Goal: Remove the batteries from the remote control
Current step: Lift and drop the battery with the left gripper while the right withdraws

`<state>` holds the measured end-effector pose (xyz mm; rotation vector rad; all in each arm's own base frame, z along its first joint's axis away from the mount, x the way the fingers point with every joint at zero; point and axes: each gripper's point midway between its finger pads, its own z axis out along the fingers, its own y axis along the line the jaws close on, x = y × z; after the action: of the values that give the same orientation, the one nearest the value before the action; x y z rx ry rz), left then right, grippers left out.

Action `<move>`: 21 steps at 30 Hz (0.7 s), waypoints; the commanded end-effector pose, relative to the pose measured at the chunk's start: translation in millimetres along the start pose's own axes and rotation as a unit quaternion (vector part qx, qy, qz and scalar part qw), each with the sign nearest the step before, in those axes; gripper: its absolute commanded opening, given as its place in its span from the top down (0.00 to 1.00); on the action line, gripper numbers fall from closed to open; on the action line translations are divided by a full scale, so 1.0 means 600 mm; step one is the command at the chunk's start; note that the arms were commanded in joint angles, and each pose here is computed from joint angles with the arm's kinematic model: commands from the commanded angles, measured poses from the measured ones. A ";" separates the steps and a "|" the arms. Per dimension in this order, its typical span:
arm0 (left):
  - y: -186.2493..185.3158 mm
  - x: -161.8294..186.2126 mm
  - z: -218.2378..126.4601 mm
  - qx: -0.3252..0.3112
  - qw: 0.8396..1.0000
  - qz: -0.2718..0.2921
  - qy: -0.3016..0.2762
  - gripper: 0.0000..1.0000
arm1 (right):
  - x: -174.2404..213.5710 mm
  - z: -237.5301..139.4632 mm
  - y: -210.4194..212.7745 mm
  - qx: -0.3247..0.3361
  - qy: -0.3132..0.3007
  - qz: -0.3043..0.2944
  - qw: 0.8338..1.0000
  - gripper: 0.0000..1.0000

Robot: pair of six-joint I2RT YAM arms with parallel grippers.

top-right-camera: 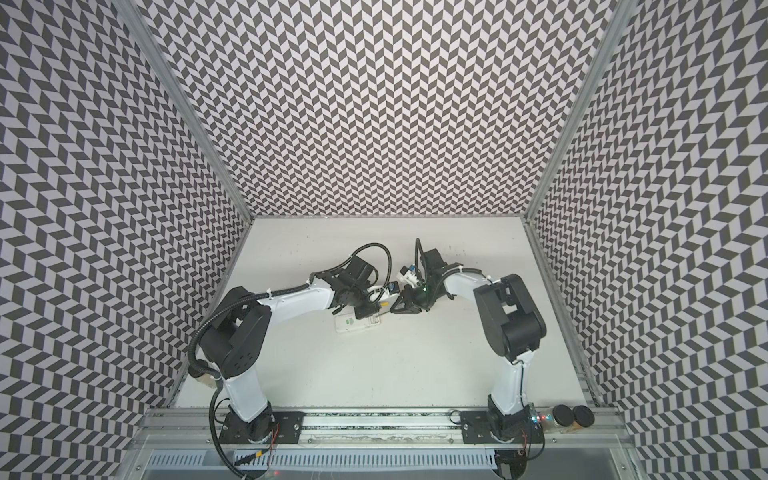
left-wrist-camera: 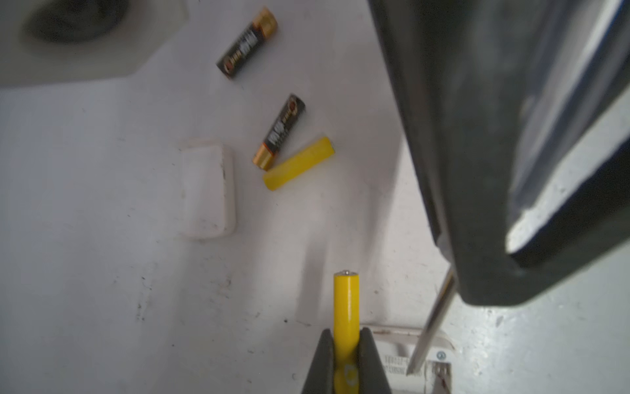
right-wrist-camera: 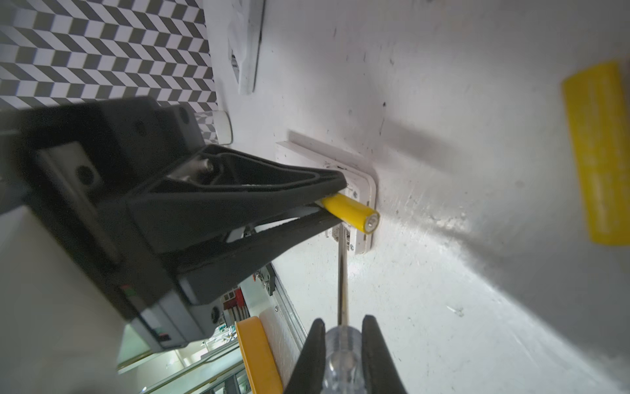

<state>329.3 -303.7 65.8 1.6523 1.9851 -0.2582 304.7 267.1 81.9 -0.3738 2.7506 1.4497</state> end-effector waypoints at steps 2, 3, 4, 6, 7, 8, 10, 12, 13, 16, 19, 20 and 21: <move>0.000 -0.059 -0.009 0.008 0.999 -0.006 -0.050 0.91 | -0.030 -0.058 0.021 0.014 -0.078 -0.038 0.996 1.00; -0.001 -0.064 -0.008 0.007 0.998 -0.003 -0.054 0.91 | -0.032 -0.069 0.021 0.017 -0.090 -0.038 0.995 1.00; -0.001 -0.068 -0.005 0.008 0.998 -0.004 -0.057 0.91 | -0.033 -0.081 0.017 0.023 -0.102 -0.036 0.994 1.00; -0.005 -0.069 0.004 0.016 0.998 -0.013 -0.057 0.91 | -0.033 -0.105 0.005 0.046 -0.127 -0.030 0.990 1.00; -0.008 -0.069 0.010 0.018 0.998 -0.017 -0.056 0.90 | -0.029 -0.116 -0.003 0.060 -0.141 -0.028 0.988 1.00; -0.011 -0.066 0.015 0.018 0.998 -0.017 -0.053 0.89 | -0.025 -0.129 -0.010 0.071 -0.157 -0.027 0.985 1.00; -0.024 -0.063 0.025 0.023 0.998 -0.013 -0.049 0.87 | -0.015 -0.150 -0.024 0.082 -0.182 -0.020 0.980 1.00; -0.032 -0.059 0.031 0.028 0.999 -0.020 -0.042 0.87 | -0.005 -0.173 -0.039 0.094 -0.205 -0.008 0.974 1.00; -0.035 -0.056 0.035 0.029 0.999 -0.023 -0.041 0.87 | 0.000 -0.185 -0.044 0.099 -0.219 -0.005 0.971 1.00; -0.037 -0.046 0.049 0.014 0.999 -0.018 -0.035 0.87 | 0.009 -0.216 -0.057 0.122 -0.267 -0.004 0.956 1.00; -0.041 -0.040 0.061 0.013 0.999 -0.013 -0.026 0.85 | 0.008 -0.239 -0.061 0.147 -0.297 -0.013 0.944 1.00; -0.040 -0.039 0.063 0.013 0.999 -0.017 -0.025 0.84 | 0.008 -0.245 -0.059 0.154 -0.301 -0.017 0.941 1.00; -0.038 -0.037 0.066 0.010 1.000 -0.020 -0.023 0.83 | 0.007 -0.251 -0.060 0.163 -0.309 -0.020 0.937 1.00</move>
<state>316.4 -342.4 43.3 1.6268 1.9933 -0.3444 305.2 134.4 120.6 0.0414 2.4750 0.9695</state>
